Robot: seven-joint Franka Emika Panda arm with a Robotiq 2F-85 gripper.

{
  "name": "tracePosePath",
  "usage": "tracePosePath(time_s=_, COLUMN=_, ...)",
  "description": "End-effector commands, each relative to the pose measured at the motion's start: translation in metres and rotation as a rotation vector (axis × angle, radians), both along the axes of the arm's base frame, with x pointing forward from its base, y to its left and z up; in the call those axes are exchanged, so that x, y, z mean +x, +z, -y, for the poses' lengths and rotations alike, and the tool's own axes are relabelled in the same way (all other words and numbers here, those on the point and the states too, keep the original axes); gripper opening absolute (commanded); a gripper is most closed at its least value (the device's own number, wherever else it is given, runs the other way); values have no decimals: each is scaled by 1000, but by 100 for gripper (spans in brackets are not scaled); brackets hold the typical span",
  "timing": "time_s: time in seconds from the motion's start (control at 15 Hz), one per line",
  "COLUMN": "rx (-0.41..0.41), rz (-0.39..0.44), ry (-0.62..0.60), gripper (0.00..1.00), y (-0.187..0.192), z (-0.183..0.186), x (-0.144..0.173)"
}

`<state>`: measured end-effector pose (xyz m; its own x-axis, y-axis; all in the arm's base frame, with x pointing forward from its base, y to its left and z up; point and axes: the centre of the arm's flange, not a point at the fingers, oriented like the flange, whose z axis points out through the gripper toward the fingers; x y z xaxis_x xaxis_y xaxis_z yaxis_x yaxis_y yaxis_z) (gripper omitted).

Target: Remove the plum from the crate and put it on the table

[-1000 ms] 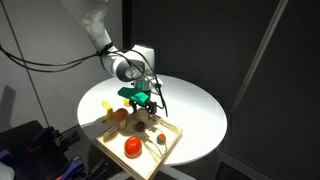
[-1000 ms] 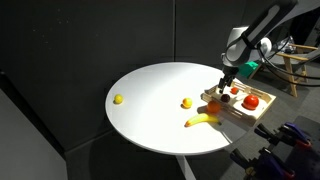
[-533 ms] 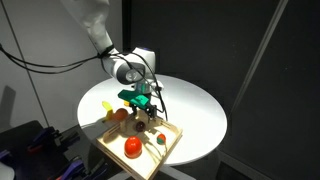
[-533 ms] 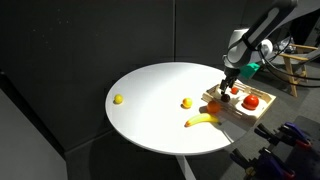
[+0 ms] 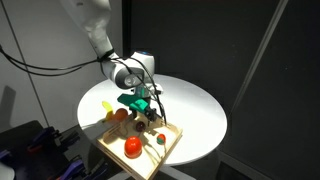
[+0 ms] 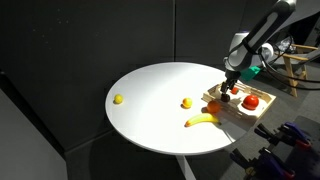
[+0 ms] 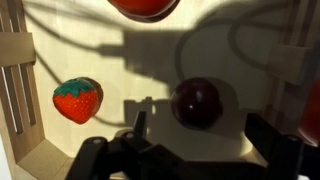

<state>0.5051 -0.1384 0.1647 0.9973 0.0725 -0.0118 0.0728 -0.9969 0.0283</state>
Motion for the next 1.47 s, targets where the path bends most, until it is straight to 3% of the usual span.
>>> tracePosePath(time_s=0.0, rx=13, rz=16, ry=25, gripper=100, y=-6, z=3, x=-2)
tracePosePath(time_s=0.87, rx=18, rz=1, ry=31, gripper=99, y=-23, z=5, x=4)
tracePosePath(time_s=0.93, rx=19, rz=0, ry=31, gripper=74, y=-23, z=5, x=4)
tracePosePath(time_s=1.07, rx=19, rz=0, ry=31, gripper=69, y=-24, z=5, x=5)
tracePosePath(time_s=1.27, rx=19, rz=1, ry=31, gripper=42, y=-22, z=5, x=5)
tracePosePath(time_s=1.4, rx=14, rz=0, ry=32, gripper=32, y=-18, z=4, x=4)
